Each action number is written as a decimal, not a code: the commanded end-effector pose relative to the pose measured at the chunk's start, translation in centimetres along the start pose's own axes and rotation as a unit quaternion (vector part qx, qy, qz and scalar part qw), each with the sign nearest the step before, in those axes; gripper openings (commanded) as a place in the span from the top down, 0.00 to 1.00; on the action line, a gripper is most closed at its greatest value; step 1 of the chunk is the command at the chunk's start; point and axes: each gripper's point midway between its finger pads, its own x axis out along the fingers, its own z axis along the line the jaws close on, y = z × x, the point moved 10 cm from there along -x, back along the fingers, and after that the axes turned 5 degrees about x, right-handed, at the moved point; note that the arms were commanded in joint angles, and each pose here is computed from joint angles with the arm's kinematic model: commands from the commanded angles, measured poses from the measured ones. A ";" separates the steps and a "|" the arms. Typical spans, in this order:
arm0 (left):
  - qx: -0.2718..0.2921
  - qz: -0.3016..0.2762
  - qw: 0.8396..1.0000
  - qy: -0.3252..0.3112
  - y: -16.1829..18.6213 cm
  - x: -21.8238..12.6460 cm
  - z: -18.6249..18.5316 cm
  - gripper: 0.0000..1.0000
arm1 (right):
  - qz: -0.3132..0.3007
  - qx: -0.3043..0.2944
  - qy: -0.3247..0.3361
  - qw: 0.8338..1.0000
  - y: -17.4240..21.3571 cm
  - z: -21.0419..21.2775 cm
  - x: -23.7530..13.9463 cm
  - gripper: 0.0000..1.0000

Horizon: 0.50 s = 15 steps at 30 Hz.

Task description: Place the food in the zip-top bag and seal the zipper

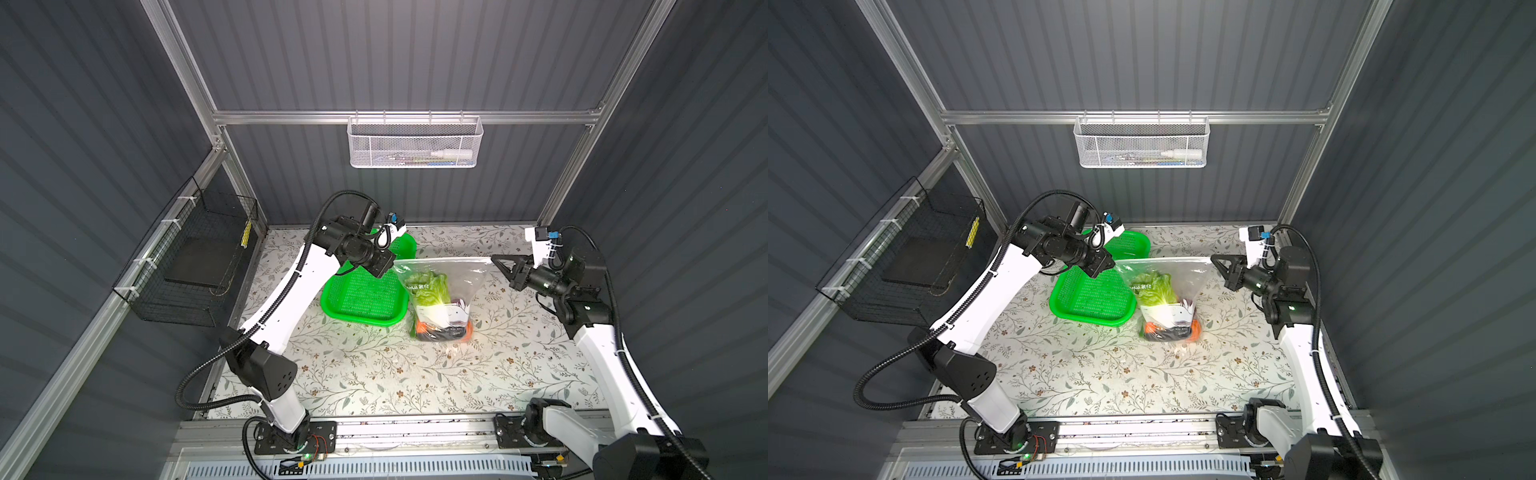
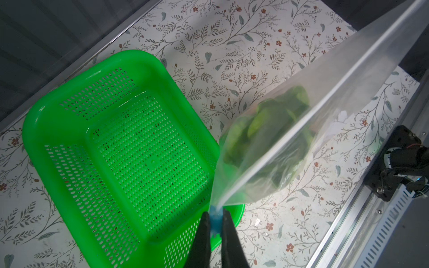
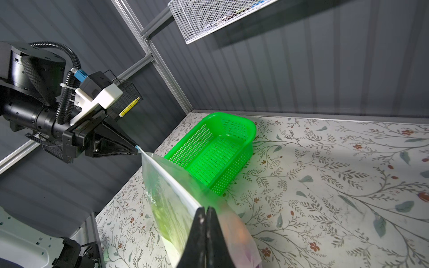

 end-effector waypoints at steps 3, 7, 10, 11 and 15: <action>-0.064 -0.034 0.997 -0.031 -0.4 -1.0 1.7 0.67 | -0.057 -0.013 0.055 0.997 -1.4 -0.7 -1.0 1.00; -0.069 -0.091 0.993 -0.039 -1.1 -2.2 1.5 0.00 | -0.057 -0.006 0.047 0.997 -1.3 -0.8 -0.8 1.00; -0.076 -0.136 0.986 -0.063 -1.2 -3.2 1.5 0.00 | -0.055 -0.003 0.045 0.997 -1.3 -1.0 -0.6 1.00; -0.079 -0.148 0.983 -0.076 -1.1 -3.4 1.6 0.00 | -0.054 -0.003 0.046 0.997 -1.3 -1.1 -0.5 1.00; -0.109 -0.192 0.962 -0.160 0.2 -4.5 2.2 0.00 | -0.050 0.007 0.061 0.997 -1.2 -2.2 0.1 1.00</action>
